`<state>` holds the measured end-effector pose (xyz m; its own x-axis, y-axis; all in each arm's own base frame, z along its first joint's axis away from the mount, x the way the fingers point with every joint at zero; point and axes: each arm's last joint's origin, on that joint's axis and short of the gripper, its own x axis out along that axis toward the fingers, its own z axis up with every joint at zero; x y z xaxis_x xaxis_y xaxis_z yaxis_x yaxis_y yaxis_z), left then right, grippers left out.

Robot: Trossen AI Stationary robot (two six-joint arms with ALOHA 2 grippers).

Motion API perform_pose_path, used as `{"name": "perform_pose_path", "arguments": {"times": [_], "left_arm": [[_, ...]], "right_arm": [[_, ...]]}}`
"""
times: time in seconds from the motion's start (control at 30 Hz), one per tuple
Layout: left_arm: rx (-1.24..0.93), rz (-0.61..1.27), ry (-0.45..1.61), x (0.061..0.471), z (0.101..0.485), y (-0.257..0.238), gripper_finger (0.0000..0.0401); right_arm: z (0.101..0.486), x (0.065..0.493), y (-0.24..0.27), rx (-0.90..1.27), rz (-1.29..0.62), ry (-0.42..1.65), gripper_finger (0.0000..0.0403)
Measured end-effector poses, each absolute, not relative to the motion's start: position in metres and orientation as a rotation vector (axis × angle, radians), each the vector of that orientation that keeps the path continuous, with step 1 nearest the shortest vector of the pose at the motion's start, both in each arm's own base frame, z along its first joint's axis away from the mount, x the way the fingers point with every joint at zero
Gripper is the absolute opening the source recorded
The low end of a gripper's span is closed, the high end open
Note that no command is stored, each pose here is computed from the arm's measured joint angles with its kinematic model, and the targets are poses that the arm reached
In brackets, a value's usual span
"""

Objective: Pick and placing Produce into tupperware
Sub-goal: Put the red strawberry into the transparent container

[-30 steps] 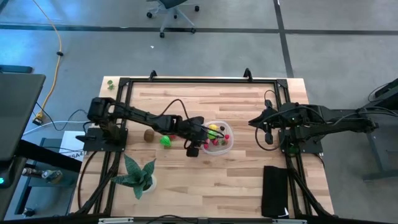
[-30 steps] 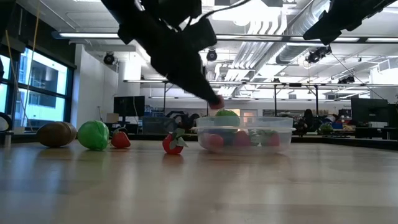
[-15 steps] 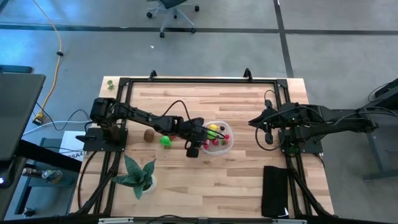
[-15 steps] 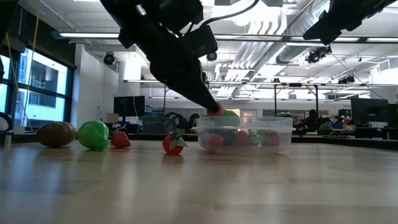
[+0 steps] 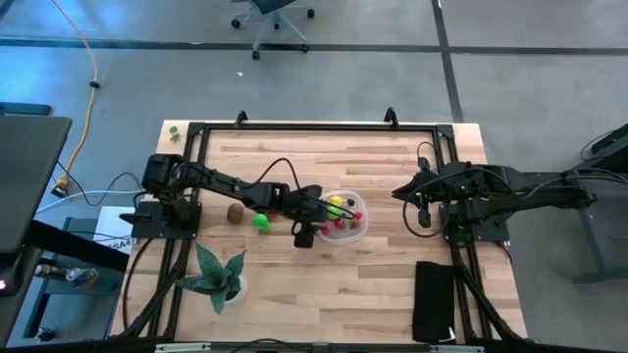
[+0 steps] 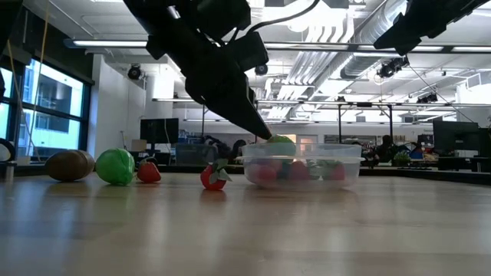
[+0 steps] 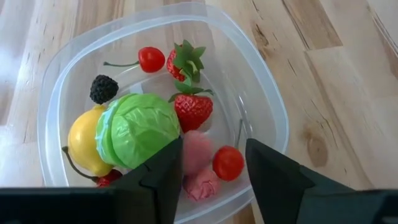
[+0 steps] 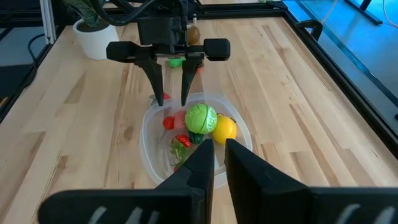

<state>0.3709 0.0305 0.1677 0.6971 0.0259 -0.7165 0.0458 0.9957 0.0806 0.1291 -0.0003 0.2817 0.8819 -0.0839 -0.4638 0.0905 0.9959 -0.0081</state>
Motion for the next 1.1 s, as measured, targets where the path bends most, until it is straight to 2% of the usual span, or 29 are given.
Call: {"name": "perform_pose_path", "arguments": {"times": [0.2,0.57,0.77,0.93,1.1], "left_arm": [[0.113,-0.020,0.799,0.371,0.168,0.030,0.0177],[0.120,-0.001,0.784,0.351,0.206,0.029,0.0148],[0.112,0.031,0.855,0.330,0.225,0.029,0.0130],[0.079,0.036,0.938,0.322,0.218,0.027,0.0117],[0.041,0.027,0.975,0.314,0.186,0.013,0.0116]], "right_arm": [[0.282,0.129,0.000,0.014,-0.091,0.482,0.0030],[0.282,0.129,0.000,0.014,-0.091,0.483,0.0030],[0.282,0.129,0.000,0.014,-0.091,0.482,0.0030],[0.282,0.129,0.000,0.014,-0.091,0.483,0.0030],[0.282,0.129,0.000,0.014,-0.091,0.482,0.0030]]}}
